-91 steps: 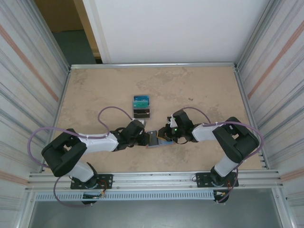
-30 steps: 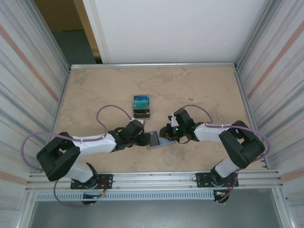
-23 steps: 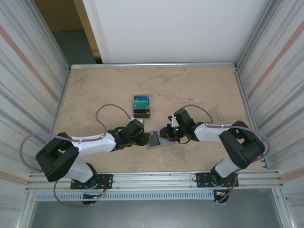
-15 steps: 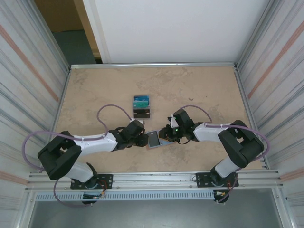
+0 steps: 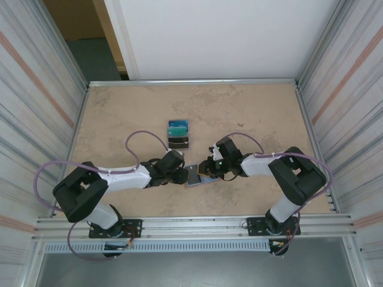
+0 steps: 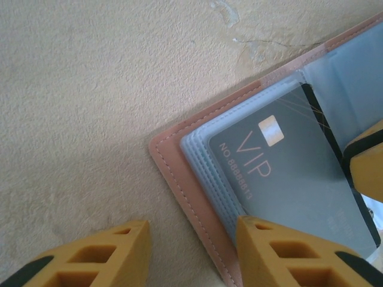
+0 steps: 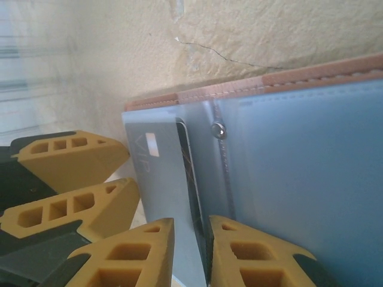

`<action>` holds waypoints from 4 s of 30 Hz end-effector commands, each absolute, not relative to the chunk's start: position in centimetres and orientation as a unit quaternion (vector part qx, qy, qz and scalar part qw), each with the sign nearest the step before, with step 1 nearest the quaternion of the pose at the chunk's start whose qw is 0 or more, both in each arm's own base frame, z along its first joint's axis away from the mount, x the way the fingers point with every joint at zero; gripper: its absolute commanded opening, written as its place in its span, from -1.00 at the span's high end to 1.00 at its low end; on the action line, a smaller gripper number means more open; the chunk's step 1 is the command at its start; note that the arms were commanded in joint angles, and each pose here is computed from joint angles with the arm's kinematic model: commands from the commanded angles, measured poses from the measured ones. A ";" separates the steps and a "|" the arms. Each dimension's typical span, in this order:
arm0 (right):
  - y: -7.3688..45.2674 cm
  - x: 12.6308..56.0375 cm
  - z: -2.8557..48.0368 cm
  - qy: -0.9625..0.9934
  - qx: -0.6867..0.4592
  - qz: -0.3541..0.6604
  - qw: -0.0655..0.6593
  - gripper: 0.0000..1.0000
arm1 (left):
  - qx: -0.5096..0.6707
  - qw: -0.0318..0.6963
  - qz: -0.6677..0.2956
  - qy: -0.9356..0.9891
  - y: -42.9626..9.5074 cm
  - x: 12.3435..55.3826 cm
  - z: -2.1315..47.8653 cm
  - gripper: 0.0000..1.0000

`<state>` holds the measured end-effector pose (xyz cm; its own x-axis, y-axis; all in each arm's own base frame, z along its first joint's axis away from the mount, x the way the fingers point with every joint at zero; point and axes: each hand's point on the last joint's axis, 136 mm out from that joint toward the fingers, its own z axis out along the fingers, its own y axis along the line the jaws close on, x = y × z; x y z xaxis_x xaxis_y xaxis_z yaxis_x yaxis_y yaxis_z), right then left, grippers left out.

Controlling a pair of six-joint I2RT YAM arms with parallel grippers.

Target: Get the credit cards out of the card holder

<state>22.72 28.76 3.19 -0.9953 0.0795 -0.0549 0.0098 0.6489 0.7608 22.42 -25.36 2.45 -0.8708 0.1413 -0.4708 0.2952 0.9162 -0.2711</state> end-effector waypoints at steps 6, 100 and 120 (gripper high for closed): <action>29.9 23.1 4.7 0.897 0.014 0.439 0.043 0.60 | 0.123 0.217 -0.156 0.956 -25.4 22.5 2.0 0.19; 29.1 24.2 3.1 0.838 0.082 0.539 0.022 0.86 | 0.099 0.213 -0.140 0.962 -23.6 25.3 1.4 0.58; 27.3 23.9 2.6 0.874 0.076 0.480 0.026 1.00 | 0.103 0.229 -0.147 0.957 -23.3 25.5 2.2 0.59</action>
<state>23.98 28.13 2.82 -0.9861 0.1603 0.0442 0.1158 0.4709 0.8745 25.84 -24.03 2.20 -0.8740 0.1106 -0.4731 0.2541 0.9341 -0.2510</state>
